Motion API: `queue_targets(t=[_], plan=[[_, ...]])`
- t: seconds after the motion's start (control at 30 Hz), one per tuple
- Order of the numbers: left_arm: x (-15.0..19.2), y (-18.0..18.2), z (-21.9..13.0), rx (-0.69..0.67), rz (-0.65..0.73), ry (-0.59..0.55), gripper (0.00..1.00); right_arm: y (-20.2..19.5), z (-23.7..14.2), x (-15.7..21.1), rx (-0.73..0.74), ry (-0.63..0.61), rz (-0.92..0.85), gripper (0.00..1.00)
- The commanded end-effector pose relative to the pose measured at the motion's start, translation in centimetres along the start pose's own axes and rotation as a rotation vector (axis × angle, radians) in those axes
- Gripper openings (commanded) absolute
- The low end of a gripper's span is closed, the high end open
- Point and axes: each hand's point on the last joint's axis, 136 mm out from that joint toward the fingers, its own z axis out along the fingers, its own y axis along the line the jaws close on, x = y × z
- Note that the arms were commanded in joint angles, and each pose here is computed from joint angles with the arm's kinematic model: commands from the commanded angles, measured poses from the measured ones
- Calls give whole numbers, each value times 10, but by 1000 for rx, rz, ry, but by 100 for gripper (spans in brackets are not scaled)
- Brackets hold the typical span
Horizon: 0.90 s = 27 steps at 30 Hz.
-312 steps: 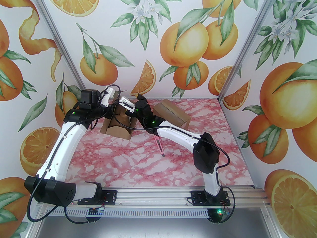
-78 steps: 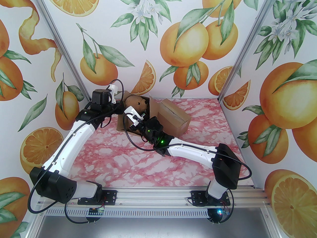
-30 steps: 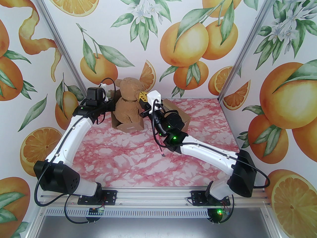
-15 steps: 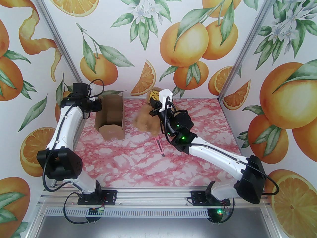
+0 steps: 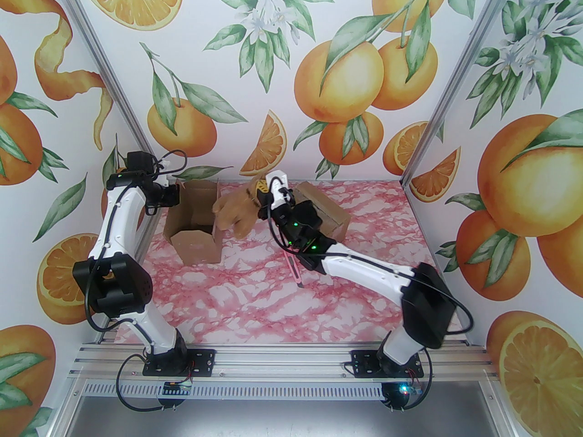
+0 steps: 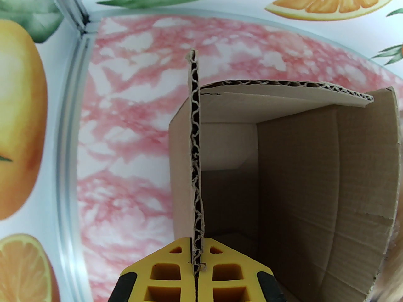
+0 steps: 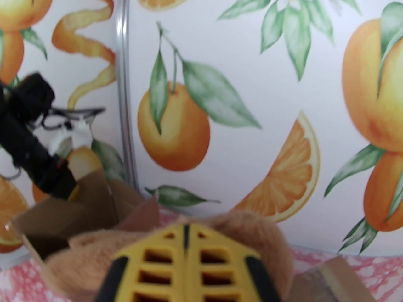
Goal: Unpack the express box
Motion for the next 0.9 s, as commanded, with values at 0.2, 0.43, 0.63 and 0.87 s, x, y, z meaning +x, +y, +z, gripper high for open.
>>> queue_targets(t=[0.2, 0.43, 0.63, 0.87], plan=[[-7, 32, -12, -67, 20, -28, 0, 46, 24, 16, -176, -15, 88, 0], [-12, 34, -2, -50, 21, -20, 0, 65, 33, 52, -252, 60, 142, 0], [-15, 36, -4, -62, 15, -31, 0, 72, 46, 80, -260, 116, 187, 0], [-24, 34, -14, -60, -1, -82, 16, 60, 77, 133, -128, 296, 185, 12]])
